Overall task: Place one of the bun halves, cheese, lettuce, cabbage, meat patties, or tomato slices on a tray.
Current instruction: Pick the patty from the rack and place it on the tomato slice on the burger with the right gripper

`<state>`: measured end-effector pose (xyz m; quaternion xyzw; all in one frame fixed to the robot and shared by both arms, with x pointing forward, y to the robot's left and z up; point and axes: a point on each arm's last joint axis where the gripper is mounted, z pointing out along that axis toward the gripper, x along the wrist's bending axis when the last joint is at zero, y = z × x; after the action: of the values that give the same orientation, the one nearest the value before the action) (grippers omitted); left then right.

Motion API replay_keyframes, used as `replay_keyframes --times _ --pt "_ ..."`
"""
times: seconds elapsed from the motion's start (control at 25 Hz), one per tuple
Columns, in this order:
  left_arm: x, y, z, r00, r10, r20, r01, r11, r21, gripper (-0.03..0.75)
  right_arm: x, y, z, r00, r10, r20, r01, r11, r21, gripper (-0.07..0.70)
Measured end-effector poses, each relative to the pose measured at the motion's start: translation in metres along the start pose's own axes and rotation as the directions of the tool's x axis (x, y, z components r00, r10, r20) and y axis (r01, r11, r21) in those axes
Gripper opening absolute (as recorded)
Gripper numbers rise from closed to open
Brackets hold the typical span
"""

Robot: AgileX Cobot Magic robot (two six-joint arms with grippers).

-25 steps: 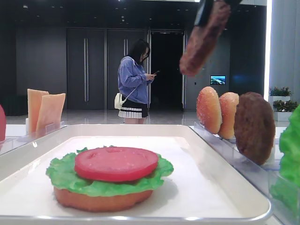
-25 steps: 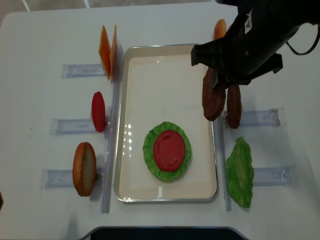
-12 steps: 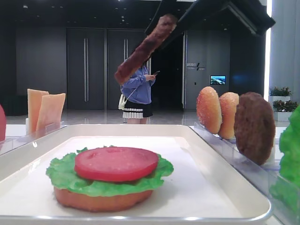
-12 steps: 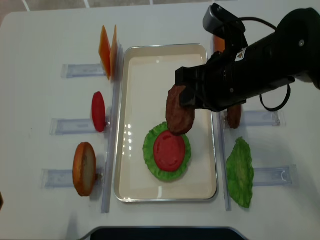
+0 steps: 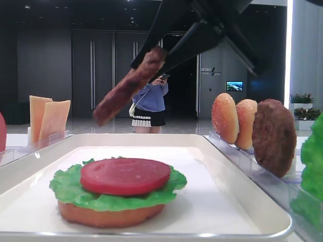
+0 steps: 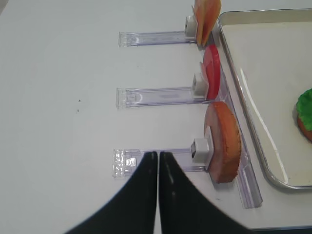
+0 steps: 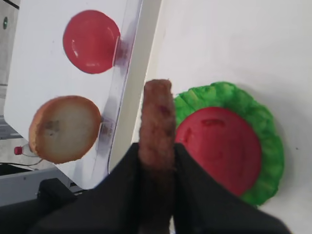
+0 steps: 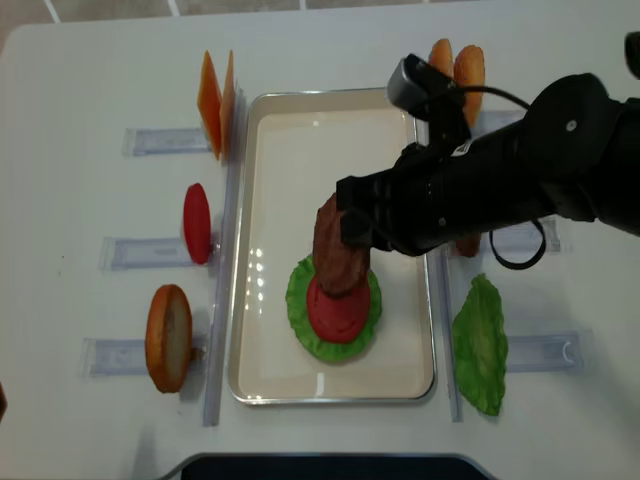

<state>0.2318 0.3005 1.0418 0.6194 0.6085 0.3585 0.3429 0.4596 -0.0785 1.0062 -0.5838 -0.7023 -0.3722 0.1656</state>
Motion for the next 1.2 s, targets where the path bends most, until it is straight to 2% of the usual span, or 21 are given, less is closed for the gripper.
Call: replay_keyframes --times 0.2,0.32,0.6,1.2 --pt "0.000 0.000 0.000 1.000 0.000 0.000 0.000 1.000 0.000 -0.007 -0.005 -0.012 0.029 1.000 -0.001 0.023 0.000 0.997 0.078 0.139" --pt "0.000 0.000 0.000 1.000 0.000 0.000 0.000 1.000 0.000 -0.007 -0.009 -0.012 0.037 0.999 0.004 0.034 -0.007 0.997 0.075 0.139" --pt "0.000 0.000 0.000 1.000 0.000 0.000 0.000 1.000 0.000 -0.007 -0.007 -0.010 0.039 1.000 0.012 -0.004 -0.012 0.998 0.057 0.139" --pt "0.000 0.000 0.000 1.000 -0.001 0.000 0.001 1.000 0.000 -0.007 -0.012 -0.011 0.047 1.000 0.027 0.005 -0.027 0.997 0.071 0.139"
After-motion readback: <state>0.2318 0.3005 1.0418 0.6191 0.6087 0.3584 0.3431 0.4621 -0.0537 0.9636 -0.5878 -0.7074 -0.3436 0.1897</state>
